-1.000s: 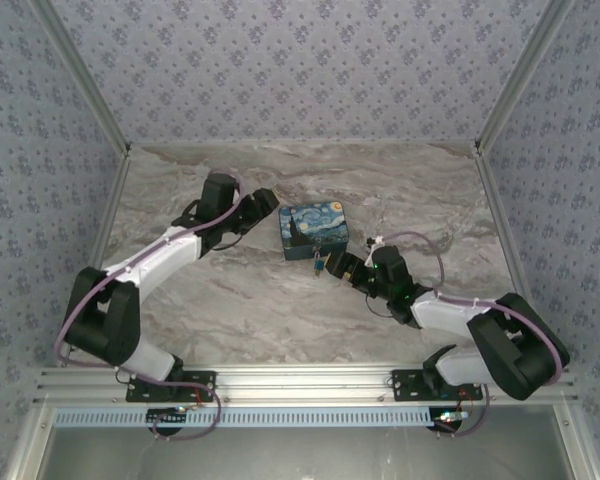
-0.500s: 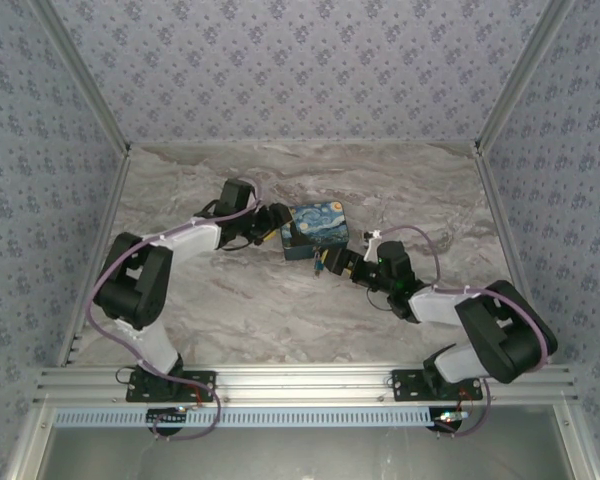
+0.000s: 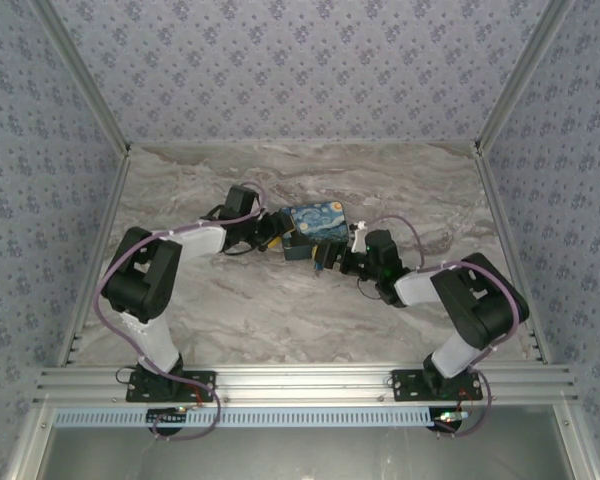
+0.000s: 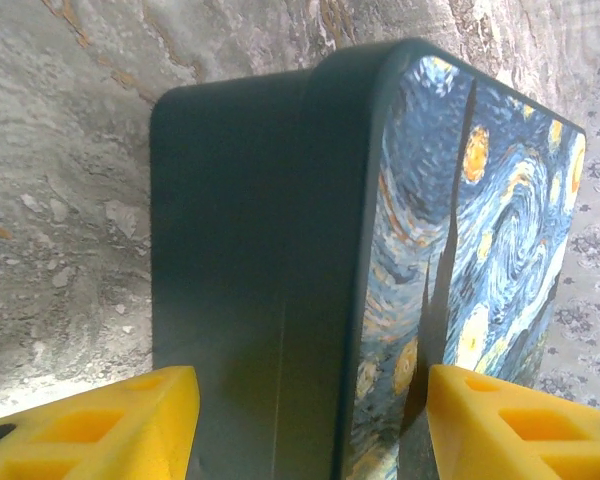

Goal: Unlock the padlock with the key

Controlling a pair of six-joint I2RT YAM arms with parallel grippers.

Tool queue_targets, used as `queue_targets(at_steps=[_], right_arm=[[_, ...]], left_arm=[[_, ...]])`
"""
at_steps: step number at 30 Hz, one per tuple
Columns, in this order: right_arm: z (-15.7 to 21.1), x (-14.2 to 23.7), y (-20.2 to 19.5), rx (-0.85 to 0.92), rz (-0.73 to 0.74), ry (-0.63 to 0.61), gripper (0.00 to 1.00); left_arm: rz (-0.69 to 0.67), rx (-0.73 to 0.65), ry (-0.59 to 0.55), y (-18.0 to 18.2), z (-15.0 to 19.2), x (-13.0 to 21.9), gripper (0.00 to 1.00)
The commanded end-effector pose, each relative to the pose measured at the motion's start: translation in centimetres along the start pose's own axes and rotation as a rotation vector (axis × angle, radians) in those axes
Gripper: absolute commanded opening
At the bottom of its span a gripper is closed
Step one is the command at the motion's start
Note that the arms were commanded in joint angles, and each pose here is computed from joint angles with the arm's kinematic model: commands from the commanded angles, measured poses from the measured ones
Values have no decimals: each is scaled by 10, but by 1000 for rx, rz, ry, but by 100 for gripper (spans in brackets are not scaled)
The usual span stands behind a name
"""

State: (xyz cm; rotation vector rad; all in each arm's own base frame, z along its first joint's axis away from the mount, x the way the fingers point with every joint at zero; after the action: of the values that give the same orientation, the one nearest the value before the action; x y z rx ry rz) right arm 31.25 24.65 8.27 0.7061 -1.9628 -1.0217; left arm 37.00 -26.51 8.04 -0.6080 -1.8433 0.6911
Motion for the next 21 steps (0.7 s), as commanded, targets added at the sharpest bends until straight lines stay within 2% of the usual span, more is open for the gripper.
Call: queue_targets(at_steps=[1,11,15,21], right_arm=[[0,-9,2,32,-19,32,83],[4,-22,-3,41,-25,85,77],[5,-25,-1,47,-41,103,73],[4,-27,-5,26,-56,105,72]], left_arm=[[-28,16,42,12,18,-7,60],[-49,23,54,20,28,-9,52],[-56,21,57,21,30,-9,52],[-57,23,61,21,31,-10,51]])
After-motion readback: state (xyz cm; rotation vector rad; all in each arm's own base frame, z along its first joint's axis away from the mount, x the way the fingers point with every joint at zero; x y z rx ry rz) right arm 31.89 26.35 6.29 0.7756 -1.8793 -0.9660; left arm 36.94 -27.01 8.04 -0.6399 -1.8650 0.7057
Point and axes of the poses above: each hand's point on the last joint's axis, 136 mm out from that joint toward the fingers, its own x axis back along the fingers, its own y axis along the line the jaws close on, z = x × y, the point moved 1 cm from there along x, back along the fingers, and after that the axes turned 13 degrees about -x, right-handed, at the moved point
